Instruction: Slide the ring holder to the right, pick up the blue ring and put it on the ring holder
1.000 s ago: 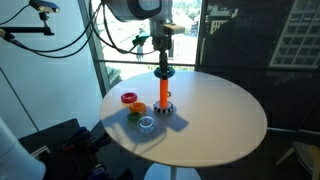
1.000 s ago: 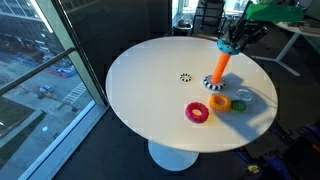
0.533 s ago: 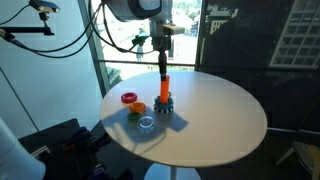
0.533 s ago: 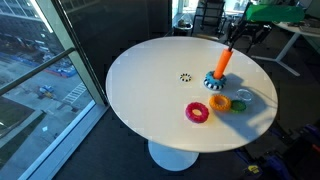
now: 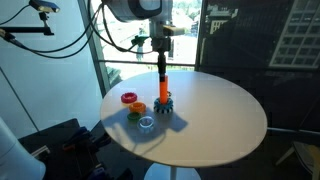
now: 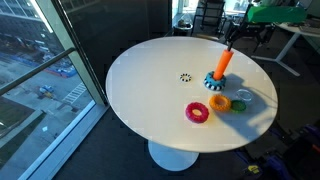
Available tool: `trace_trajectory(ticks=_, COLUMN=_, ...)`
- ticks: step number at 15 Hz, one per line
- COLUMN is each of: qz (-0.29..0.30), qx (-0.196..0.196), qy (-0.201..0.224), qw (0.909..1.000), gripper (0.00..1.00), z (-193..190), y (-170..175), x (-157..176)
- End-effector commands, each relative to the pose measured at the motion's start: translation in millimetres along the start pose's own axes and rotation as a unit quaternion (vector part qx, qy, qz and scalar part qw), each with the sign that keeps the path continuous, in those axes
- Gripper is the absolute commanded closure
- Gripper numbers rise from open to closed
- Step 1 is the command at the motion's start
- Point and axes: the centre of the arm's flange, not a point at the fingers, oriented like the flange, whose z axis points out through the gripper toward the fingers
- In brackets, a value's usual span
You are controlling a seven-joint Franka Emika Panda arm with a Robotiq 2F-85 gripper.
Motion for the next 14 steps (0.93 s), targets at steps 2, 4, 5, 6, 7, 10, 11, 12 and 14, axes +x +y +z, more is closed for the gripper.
trace_trajectory(ticks=2, qz=-0.032, qx=-0.035, qy=-0.011, qw=0.9988, gripper=0.0, z=-11, y=15, x=-9)
trace_trajectory(ticks=4, qz=-0.052, qx=-0.049, qy=-0.015, qw=0.9973, gripper=0.0, z=-12, y=21, x=-15)
trace_trajectory(ticks=5, qz=-0.062, qx=-0.057, qy=-0.017, qw=0.9963, gripper=0.0, z=-12, y=25, x=-19)
trace_trajectory(ticks=6, qz=-0.075, qx=-0.063, qy=-0.019, qw=0.995, gripper=0.0, z=-14, y=29, x=-23)
trace_trajectory(ticks=7, qz=-0.089, qx=-0.067, qy=-0.022, qw=0.9936, gripper=0.0, z=-15, y=34, x=-27)
trace_trajectory(ticks=10, qz=-0.123, qx=-0.071, qy=-0.028, qw=0.9895, gripper=0.0, z=-19, y=46, x=-40)
trace_trajectory(ticks=11, qz=-0.133, qx=-0.07, qy=-0.03, qw=0.9882, gripper=0.0, z=-21, y=50, x=-45)
trace_trajectory(ticks=12, qz=-0.142, qx=-0.07, qy=-0.034, qw=0.9868, gripper=0.0, z=-23, y=53, x=-49)
trace_trajectory(ticks=14, qz=-0.161, qx=-0.07, qy=-0.038, qw=0.9837, gripper=0.0, z=-28, y=62, x=-58)
